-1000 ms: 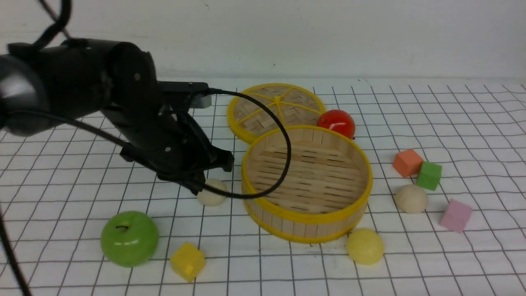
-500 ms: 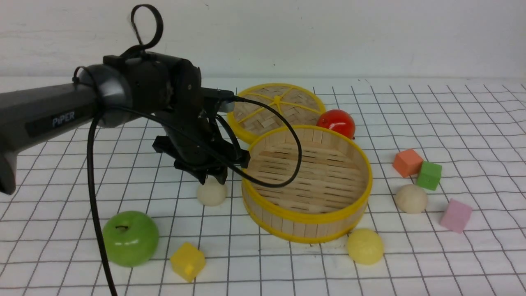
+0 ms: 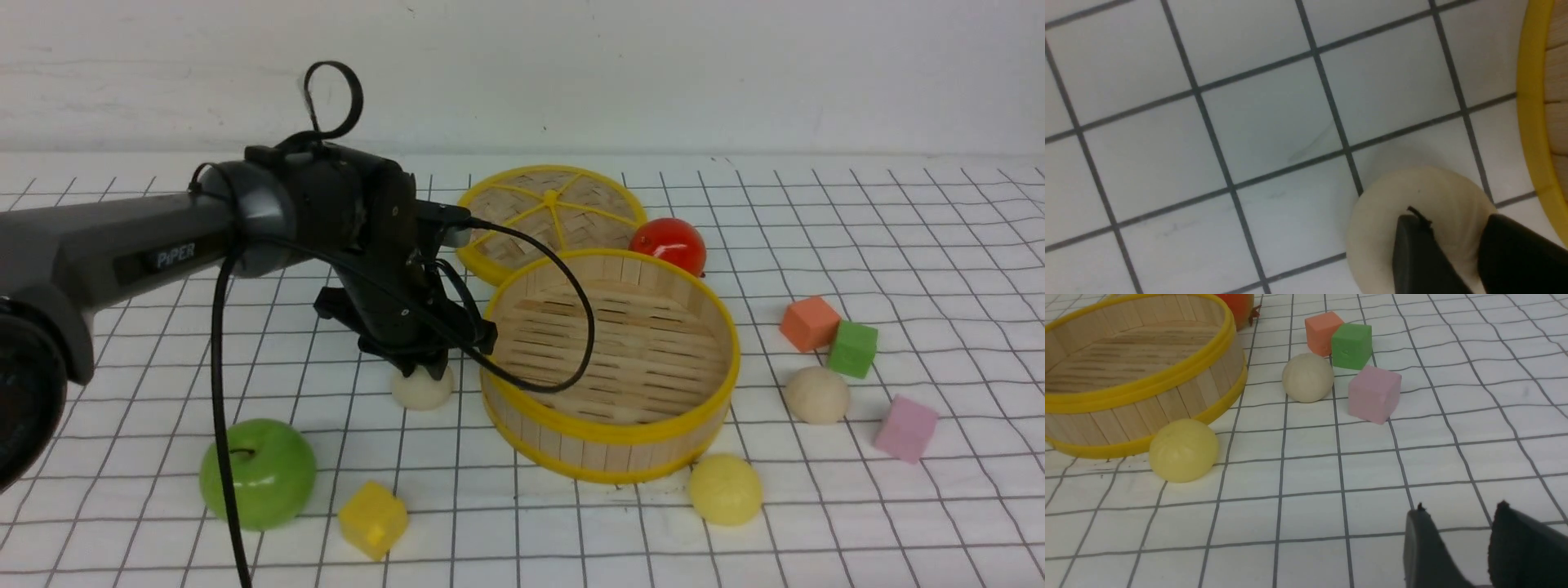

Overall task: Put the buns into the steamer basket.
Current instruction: Use the left arm to grab a steamed stuffed bun, then use the left arm to put the steamed stuffed bun into the steamer

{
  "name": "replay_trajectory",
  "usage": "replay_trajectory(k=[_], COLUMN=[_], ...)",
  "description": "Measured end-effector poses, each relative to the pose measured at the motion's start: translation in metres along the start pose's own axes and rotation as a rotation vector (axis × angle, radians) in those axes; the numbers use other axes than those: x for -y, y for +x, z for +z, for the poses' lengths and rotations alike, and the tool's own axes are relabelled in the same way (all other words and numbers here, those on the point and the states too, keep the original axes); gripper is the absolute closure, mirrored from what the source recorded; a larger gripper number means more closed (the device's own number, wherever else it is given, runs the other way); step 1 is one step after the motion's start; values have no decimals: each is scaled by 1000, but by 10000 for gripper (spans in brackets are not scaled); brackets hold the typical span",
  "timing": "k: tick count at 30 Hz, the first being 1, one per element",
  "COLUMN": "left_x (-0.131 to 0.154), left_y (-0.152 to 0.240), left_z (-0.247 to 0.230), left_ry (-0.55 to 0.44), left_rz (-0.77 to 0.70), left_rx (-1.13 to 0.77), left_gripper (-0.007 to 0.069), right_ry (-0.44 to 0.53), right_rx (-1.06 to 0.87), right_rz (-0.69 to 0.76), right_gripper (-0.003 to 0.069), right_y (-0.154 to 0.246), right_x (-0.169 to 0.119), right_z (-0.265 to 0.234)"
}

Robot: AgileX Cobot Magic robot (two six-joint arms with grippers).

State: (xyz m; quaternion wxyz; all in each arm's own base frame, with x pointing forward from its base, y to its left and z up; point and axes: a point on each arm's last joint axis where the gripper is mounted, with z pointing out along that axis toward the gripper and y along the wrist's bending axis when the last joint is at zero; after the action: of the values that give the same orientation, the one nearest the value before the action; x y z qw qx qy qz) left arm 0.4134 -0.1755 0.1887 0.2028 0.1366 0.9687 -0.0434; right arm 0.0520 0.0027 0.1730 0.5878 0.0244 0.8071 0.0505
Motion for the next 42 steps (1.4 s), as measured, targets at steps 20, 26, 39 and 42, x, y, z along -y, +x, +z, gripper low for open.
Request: replay_trajectory(k=[20,26,39,42], left_x=[55,86,89,87], left_y=[-13,-13,-8,-8], left_z=[-108,-90,-31,-55], left_ry=[96,161,142,144], left_rz=[144,192,205,201], left_rx=[271,315,245,240], left_gripper=[637,637,241,144], right_ry=[0,0,0,0], right_rx=[0,0,0,0], right_rz=[0,0,0,0], right_gripper=[419,419,419,419], right_y=[0,0,0,0], right_x=[0,0,0,0], right_z=[0,0,0,0])
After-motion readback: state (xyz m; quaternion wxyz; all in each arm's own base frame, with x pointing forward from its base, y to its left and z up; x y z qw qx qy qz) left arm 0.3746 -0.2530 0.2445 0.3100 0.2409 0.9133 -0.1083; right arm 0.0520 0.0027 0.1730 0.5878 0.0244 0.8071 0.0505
